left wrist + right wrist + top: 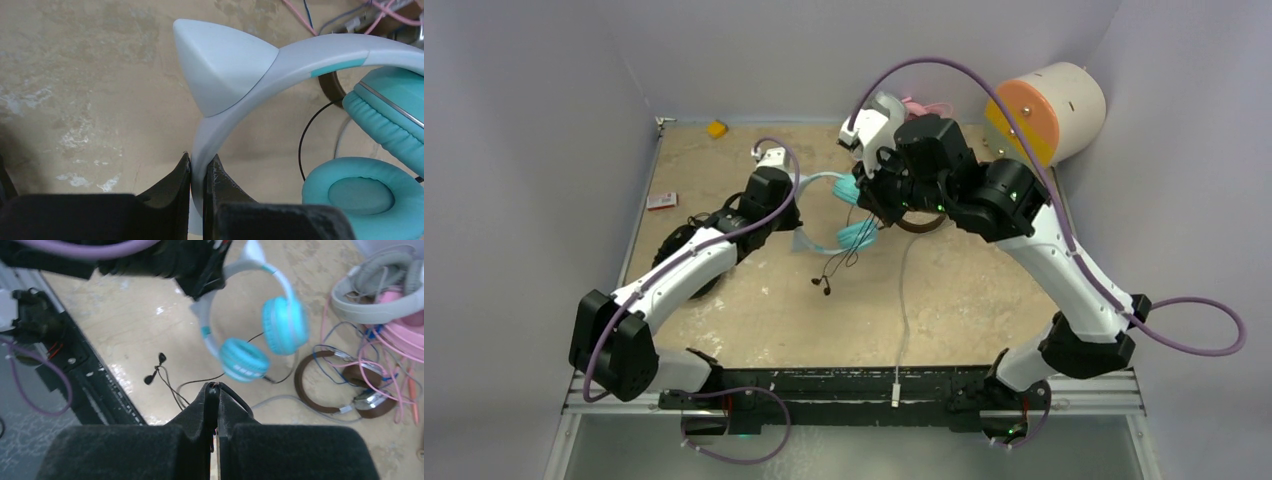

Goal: Wrap the headphones
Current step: Wrap the headphones cable around the headphones.

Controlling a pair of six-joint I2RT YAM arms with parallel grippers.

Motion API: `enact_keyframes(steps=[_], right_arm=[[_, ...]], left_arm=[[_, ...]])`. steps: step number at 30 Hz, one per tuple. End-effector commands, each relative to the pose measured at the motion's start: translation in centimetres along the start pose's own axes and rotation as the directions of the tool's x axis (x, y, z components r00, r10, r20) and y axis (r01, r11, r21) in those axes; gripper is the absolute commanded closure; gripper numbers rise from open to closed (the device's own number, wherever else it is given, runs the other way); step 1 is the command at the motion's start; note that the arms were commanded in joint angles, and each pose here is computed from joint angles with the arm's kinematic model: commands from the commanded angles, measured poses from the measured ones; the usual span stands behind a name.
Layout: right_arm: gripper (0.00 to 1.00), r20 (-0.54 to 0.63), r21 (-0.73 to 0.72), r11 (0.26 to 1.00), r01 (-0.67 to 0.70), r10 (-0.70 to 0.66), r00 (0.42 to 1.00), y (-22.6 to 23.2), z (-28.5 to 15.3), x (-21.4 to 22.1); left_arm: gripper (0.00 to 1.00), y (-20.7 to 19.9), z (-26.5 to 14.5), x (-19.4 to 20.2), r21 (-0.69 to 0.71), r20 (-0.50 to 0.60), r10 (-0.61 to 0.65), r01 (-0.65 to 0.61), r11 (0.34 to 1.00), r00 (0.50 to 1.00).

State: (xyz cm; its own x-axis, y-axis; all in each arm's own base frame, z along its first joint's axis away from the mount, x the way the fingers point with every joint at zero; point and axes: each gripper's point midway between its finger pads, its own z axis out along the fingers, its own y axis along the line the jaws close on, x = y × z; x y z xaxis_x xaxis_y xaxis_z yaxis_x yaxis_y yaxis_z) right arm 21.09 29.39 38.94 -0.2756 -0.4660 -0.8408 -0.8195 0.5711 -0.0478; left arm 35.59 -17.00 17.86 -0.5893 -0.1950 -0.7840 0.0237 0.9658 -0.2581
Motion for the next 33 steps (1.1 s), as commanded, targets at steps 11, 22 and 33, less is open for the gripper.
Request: enact_keyframes(steps=[11,22,33], right_arm=[[1.0,-0.01,0.085,0.994,-0.065,0.066,0.998,-7.0,0.9,-1.7],[1.0,0.137,-0.168,0.959,-0.226,0.25,0.959,-5.3,2.8,-6.2],[1.0,0.343,-0.134,0.926,-0.353,0.377,0.86,-9.6,2.2,-10.0]], left_arm=[[1.0,-4.9,-0.9,6.1,0.202,-0.199,0.144,-0.103,0.974,0.969],[1.0,-8.6,1.1,8.1,0.329,-0.273,0.09,0.005,0.944,0.958],[1.0,-11.8,1.7,9.1,0.41,-0.318,0.072,0.069,0.909,0.945]])
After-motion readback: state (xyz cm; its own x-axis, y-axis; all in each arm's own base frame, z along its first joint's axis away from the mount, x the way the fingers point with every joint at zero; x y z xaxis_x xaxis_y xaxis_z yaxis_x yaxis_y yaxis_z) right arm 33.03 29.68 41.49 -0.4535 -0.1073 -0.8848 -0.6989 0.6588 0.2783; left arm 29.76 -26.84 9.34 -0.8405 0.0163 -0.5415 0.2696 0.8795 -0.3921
